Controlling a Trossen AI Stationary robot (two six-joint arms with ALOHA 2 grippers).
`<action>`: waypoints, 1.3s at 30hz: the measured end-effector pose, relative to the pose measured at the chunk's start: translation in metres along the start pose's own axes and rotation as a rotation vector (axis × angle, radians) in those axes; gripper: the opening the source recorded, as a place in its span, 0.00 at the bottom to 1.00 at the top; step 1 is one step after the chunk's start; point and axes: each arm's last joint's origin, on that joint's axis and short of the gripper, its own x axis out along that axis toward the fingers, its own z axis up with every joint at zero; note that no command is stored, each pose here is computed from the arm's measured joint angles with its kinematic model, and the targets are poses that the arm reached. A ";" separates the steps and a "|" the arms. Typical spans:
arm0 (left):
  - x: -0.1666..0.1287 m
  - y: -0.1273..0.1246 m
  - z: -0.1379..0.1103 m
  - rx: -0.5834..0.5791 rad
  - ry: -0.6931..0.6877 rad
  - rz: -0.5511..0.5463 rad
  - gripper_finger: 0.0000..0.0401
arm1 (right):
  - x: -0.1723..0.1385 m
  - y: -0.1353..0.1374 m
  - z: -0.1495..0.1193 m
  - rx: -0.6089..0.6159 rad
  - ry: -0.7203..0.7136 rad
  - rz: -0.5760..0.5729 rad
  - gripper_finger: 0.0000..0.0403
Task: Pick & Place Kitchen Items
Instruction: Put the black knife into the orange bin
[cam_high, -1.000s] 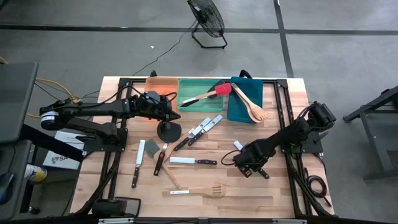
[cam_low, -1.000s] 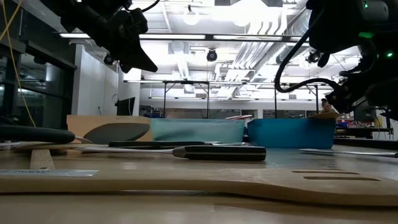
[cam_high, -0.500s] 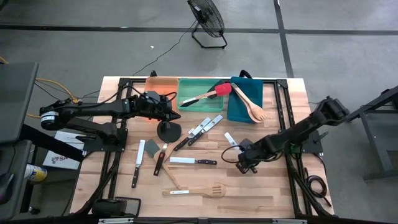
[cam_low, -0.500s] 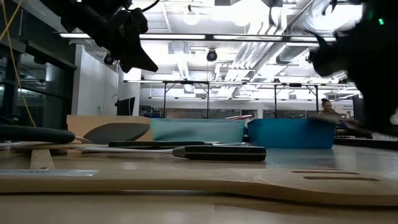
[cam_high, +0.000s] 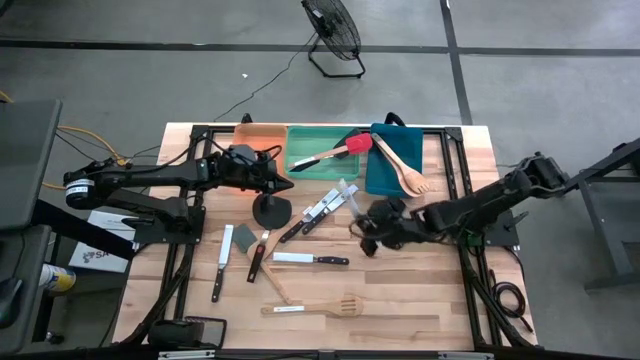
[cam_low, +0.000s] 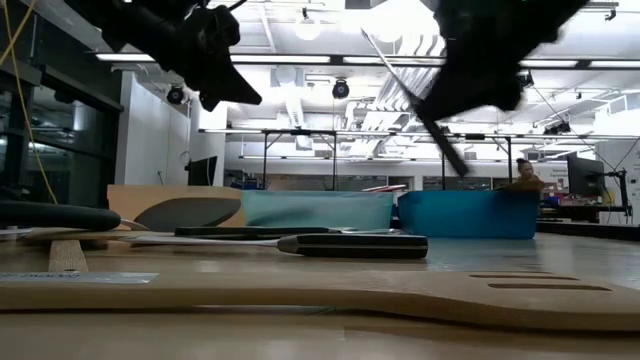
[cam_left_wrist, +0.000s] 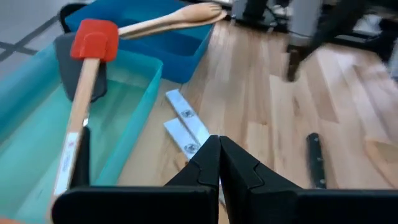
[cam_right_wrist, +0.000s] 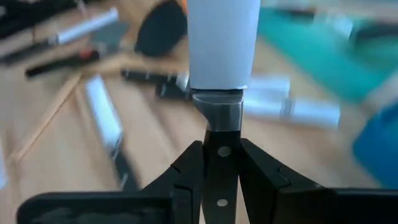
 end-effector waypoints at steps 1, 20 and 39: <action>0.000 0.000 0.001 0.001 -0.009 -0.005 0.00 | 0.003 -0.002 0.006 -0.016 -0.034 0.001 0.17; 0.000 -0.003 0.015 0.010 -0.150 -0.073 0.14 | 0.030 -0.034 0.086 -0.268 -0.390 0.298 0.17; 0.039 -0.006 0.012 0.064 -0.207 -0.231 0.46 | 0.067 -0.036 0.097 -0.320 -0.605 0.455 0.17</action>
